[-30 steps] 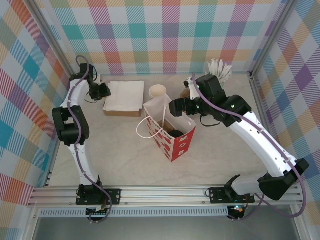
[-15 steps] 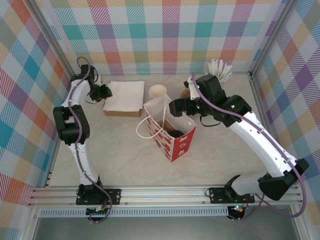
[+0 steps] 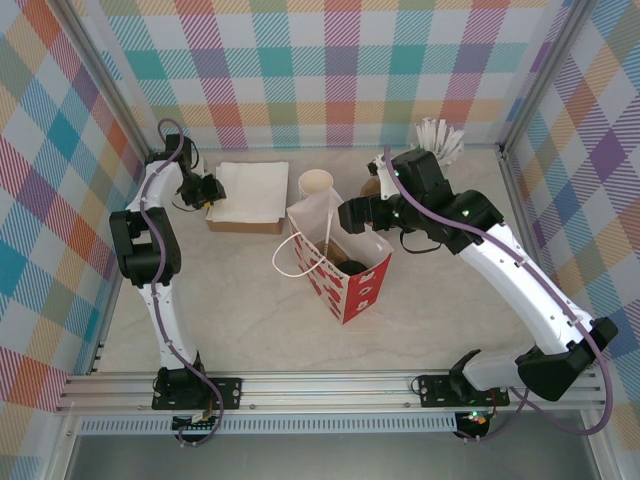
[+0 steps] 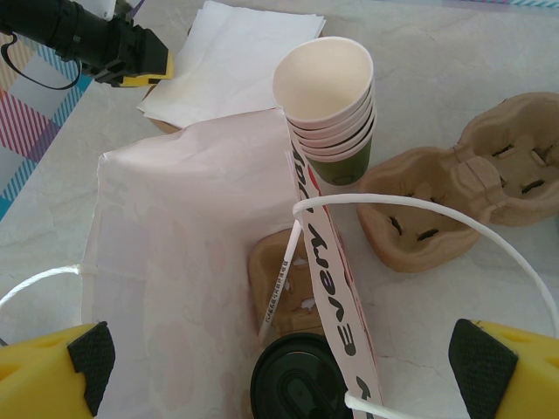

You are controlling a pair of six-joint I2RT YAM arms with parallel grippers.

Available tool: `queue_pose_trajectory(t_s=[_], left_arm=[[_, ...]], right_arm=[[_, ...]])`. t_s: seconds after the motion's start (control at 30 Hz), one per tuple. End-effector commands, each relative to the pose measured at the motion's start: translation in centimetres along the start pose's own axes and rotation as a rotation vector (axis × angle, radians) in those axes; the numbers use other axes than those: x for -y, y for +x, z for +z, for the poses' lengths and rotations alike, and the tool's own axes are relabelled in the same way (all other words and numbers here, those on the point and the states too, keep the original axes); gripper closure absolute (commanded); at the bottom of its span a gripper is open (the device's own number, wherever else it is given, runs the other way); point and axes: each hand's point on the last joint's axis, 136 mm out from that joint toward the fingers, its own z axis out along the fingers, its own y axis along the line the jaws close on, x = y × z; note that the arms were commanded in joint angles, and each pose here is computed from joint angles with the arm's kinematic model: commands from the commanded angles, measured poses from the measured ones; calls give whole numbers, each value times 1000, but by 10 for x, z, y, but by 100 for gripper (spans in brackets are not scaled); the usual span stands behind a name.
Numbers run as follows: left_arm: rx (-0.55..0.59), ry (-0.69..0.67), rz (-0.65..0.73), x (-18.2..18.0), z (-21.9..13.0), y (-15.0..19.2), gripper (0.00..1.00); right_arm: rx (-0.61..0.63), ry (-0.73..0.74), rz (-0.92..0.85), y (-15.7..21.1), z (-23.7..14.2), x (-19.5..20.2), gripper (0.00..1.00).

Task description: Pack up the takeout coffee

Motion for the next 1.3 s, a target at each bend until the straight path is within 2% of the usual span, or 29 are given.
queue_pose_trajectory(t_s=[0.0,0.23,0.47,0.6,0.87,1.03,1.27], left_arm=[[-13,7,5,6,1,4,71],[0,21,10,10,-4,1,82],[27,57,30,20,-17,-3,99],[71,96,52,31,-35,-8,100],[227,165,114,57,-101,-16,100],[316,311,186,91,-153,-11,100],[434,526,400,154,-241,15,100]], right_arm=[[-17,13,13,4,3,5,0],[-23,13,16,6,5,5,0],[-22,19,17,6,4,6,0],[-6,19,10,4,0,7,0],[80,-5,-38,-7,-16,5,0],[156,-52,-127,-19,-27,-5,0],[213,-162,-341,-39,-40,-33,0]])
